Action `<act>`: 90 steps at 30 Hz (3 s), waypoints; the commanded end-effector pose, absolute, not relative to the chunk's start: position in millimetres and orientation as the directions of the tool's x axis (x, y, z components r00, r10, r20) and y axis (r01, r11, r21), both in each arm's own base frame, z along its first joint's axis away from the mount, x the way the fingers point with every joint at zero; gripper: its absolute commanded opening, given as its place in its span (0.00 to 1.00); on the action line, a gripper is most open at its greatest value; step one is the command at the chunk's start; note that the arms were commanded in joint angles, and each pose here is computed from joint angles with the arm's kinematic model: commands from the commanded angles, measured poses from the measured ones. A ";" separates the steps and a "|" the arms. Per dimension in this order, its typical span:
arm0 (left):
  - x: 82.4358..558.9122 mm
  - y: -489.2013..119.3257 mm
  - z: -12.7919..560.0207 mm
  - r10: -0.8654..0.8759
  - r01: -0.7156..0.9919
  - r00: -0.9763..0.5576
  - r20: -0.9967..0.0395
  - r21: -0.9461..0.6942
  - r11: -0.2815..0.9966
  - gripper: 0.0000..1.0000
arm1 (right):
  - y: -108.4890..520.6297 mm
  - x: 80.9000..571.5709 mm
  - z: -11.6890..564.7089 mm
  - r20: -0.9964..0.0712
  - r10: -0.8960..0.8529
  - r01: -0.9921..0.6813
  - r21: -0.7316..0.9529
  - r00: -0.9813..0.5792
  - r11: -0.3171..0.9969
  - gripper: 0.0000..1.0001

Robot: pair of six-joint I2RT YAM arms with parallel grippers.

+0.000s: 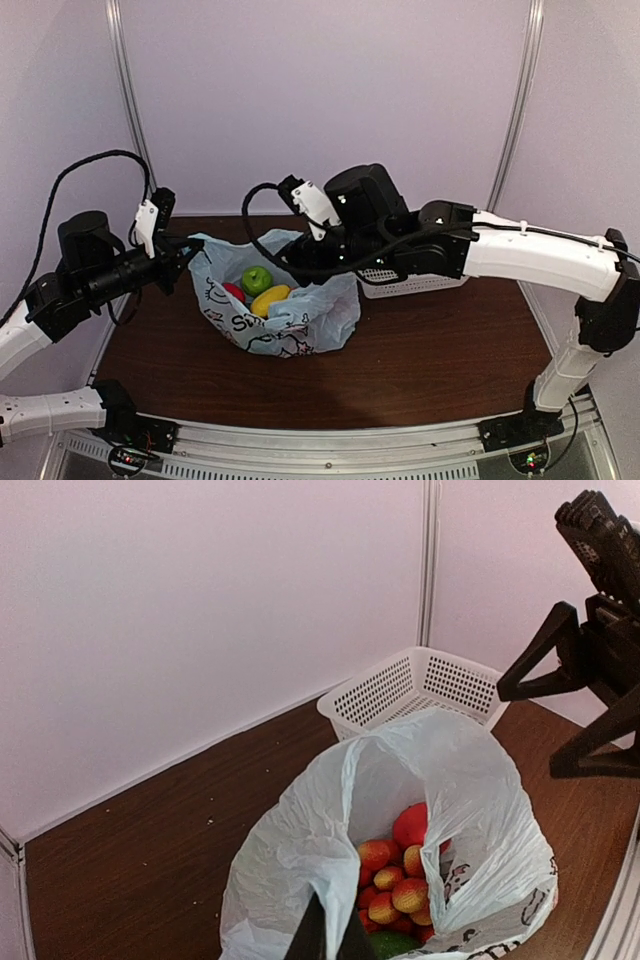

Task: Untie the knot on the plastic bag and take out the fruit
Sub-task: Adjust the takeout bag at the center of the board, then adjust the bag opening on the takeout bag.

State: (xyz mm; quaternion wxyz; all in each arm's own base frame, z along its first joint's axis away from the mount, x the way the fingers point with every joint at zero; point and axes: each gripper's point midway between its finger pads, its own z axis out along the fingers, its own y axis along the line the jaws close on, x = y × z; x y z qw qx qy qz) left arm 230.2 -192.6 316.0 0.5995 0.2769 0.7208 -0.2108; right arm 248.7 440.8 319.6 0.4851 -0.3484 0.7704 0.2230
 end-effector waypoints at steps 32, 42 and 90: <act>232.9 -200.4 316.6 0.142 0.674 -0.116 -0.983 0.027 0.739 0.00 | 469.6 210.7 130.2 -0.588 -0.689 -0.846 -0.016 -0.424 0.533 0.47; 234.1 -197.9 318.5 0.138 0.662 -0.110 -0.984 0.031 0.749 0.00 | 461.8 218.0 217.2 -0.778 -0.462 -0.788 0.068 -0.426 0.612 0.00; 229.9 -210.7 305.4 0.162 0.715 -0.139 -0.977 0.014 0.699 0.00 | 275.3 214.4 296.7 -0.877 -0.133 -0.443 0.097 -0.461 0.891 0.73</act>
